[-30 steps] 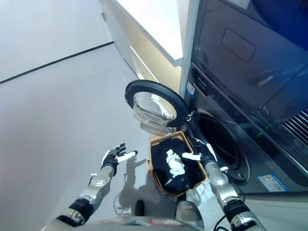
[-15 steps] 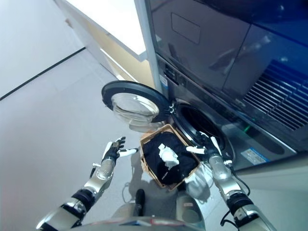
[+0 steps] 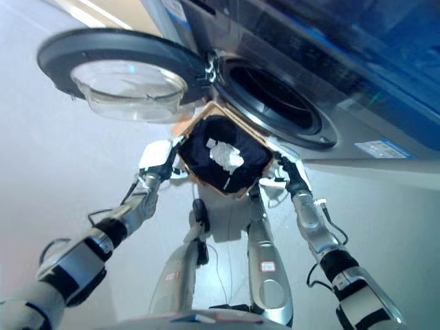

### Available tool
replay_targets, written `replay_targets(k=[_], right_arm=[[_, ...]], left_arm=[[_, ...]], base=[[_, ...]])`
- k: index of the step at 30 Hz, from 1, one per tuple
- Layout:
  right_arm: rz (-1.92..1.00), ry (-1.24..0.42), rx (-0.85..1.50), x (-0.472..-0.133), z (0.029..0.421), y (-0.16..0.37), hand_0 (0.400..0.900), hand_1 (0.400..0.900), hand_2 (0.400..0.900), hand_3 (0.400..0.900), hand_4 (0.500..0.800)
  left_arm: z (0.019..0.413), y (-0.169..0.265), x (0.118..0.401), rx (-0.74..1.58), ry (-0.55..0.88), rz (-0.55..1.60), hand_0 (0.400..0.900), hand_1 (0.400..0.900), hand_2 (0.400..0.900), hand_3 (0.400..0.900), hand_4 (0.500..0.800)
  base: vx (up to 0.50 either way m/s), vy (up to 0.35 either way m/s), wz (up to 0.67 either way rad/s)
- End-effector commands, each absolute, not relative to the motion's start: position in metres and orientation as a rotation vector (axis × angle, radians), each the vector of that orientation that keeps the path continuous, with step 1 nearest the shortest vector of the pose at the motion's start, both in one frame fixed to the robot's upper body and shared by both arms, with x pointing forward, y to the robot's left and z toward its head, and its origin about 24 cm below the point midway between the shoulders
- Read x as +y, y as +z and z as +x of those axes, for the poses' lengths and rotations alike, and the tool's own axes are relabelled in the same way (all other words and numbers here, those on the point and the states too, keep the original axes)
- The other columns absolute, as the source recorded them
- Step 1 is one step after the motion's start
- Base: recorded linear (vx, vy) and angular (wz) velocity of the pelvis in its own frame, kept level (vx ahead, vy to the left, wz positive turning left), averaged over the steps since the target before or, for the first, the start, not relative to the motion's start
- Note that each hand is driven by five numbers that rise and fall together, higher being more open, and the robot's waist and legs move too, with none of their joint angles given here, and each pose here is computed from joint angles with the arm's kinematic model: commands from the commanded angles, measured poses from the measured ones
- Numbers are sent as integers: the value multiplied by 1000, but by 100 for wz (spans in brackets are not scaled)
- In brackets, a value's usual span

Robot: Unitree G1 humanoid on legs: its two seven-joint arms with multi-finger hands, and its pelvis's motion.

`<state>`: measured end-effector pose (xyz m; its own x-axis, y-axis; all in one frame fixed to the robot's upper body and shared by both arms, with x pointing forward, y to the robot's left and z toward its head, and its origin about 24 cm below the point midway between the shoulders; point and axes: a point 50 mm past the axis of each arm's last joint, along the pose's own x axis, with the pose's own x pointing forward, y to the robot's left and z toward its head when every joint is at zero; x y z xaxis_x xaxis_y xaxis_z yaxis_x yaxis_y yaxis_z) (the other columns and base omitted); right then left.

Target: Put the clothes in the basket into the washing machine.

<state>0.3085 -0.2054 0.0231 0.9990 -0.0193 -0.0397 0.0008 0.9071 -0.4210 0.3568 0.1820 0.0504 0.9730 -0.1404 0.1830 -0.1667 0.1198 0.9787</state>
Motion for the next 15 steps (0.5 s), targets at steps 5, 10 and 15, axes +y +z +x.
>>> replay_targets(k=[5,10,15], right_arm=[[-434,-113,-88,-226,316,49,900,900,900,900,800],[-431,-183,-75,-238,315,48,900,900,900,900,800],[-413,-219,-46,-241,313,41,900,900,900,900,800]], left_arm=[[377,97,181,-492,90,1688,900,900,900,900,800],[387,120,164,-602,113,1734,900,900,900,900,800],[395,146,149,-700,135,1782,900,900,900,900,800]], base=[[-67,48,7],[-35,72,1],[-10,69,-4]])
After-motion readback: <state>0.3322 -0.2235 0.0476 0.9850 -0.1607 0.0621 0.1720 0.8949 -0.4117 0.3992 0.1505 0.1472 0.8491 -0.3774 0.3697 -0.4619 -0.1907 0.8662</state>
